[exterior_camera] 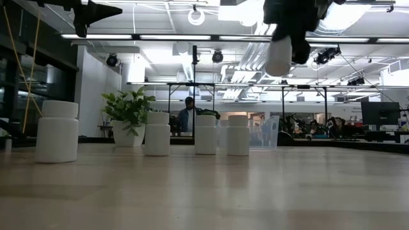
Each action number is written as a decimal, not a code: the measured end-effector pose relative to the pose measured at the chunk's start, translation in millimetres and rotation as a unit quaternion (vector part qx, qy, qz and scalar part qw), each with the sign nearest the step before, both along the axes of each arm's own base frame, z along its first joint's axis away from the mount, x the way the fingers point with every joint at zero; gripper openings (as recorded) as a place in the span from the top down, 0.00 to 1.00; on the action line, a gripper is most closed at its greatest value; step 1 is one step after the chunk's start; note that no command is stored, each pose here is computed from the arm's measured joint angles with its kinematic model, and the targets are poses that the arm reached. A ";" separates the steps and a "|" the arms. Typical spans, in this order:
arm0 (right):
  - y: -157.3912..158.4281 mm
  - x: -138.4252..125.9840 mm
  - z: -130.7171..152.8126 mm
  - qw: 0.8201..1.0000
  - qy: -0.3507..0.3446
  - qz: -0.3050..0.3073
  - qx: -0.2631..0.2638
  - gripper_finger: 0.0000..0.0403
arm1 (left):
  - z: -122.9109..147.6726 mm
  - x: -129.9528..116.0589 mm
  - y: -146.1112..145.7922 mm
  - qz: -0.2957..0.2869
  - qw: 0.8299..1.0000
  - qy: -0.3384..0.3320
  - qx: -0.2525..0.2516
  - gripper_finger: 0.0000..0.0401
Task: Pick and place pill bottles into a basket
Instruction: Put the white pill bottle into the transparent container
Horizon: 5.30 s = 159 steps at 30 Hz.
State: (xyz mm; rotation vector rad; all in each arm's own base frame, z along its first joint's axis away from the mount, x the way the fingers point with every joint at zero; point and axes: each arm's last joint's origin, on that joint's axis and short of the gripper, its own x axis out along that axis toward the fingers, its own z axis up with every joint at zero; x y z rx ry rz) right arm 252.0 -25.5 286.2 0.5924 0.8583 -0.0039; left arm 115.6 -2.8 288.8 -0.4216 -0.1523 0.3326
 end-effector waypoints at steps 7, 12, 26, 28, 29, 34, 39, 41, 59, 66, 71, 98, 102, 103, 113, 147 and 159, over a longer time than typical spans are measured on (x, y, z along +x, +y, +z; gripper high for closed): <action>-4.4 -6.0 -5.9 0.995 0.047 -0.042 -0.077 0.62 | 0.1 0.0 0.0 0.000 1.000 0.000 0.000 0.35; -8.8 -7.3 -6.7 0.987 0.059 -0.075 -0.129 0.62 | 0.1 0.0 0.0 0.000 1.000 0.000 0.000 0.35; -47.2 -5.7 -5.0 0.967 0.042 -0.190 -0.166 0.62 | 0.0 0.0 0.0 0.000 1.000 0.000 0.000 0.35; -53.2 -1.6 -5.4 0.965 0.028 -0.206 -0.163 0.62 | 0.1 0.0 0.0 0.000 1.000 0.000 0.000 0.35; -56.3 0.4 -5.9 0.963 0.022 -0.212 -0.164 0.62 | 0.0 0.0 0.0 0.000 1.000 0.000 0.000 0.35; -68.7 15.3 -13.8 0.960 -0.001 -0.227 -0.166 0.62 | 0.1 0.0 0.0 0.000 1.000 -0.001 -0.001 0.35; -78.5 28.8 -27.5 0.957 0.000 -0.236 -0.170 0.62 | 0.1 0.0 0.0 0.000 1.000 -0.002 -0.003 0.35; -81.2 32.3 -32.0 0.956 0.002 -0.237 -0.170 0.62 | 0.1 0.0 0.0 0.000 1.000 -0.002 -0.003 0.35; -93.1 39.1 -62.8 0.956 0.076 -0.180 -0.218 0.62 | 0.0 0.0 0.0 -0.001 1.000 -0.003 -0.009 0.35; -103.3 42.6 -82.9 0.955 0.111 -0.172 -0.213 0.61 | -0.1 0.0 0.0 -0.001 1.000 -0.004 -0.010 0.35; -110.6 42.9 -91.7 0.956 0.122 -0.170 -0.204 0.62 | 0.0 0.0 0.0 -0.001 1.000 -0.003 -0.010 0.35; -134.3 39.1 -103.6 0.968 0.109 -0.158 -0.164 0.61 | 0.0 0.0 0.2 0.002 1.000 -0.003 -0.009 0.35; -133.7 41.3 -108.8 0.967 0.117 -0.154 -0.167 0.61 | 0.0 0.0 0.2 0.003 1.000 -0.003 -0.009 0.35; -132.9 41.7 -108.8 0.967 0.117 -0.152 -0.168 0.61 | 0.0 0.0 0.2 0.002 1.000 -0.003 -0.009 0.35; -132.1 41.9 -109.0 0.967 0.118 -0.150 -0.167 0.60 | -0.1 0.0 0.2 0.003 1.000 -0.003 -0.009 0.35; -129.0 30.9 -62.8 0.953 0.052 -0.196 -0.226 0.48 | 0.0 -0.1 0.3 0.004 1.000 -0.003 -0.009 0.35; -121.8 21.7 -28.7 0.955 -0.028 -0.178 -0.237 0.49 | 0.0 0.0 0.2 0.004 1.000 -0.003 -0.009 0.35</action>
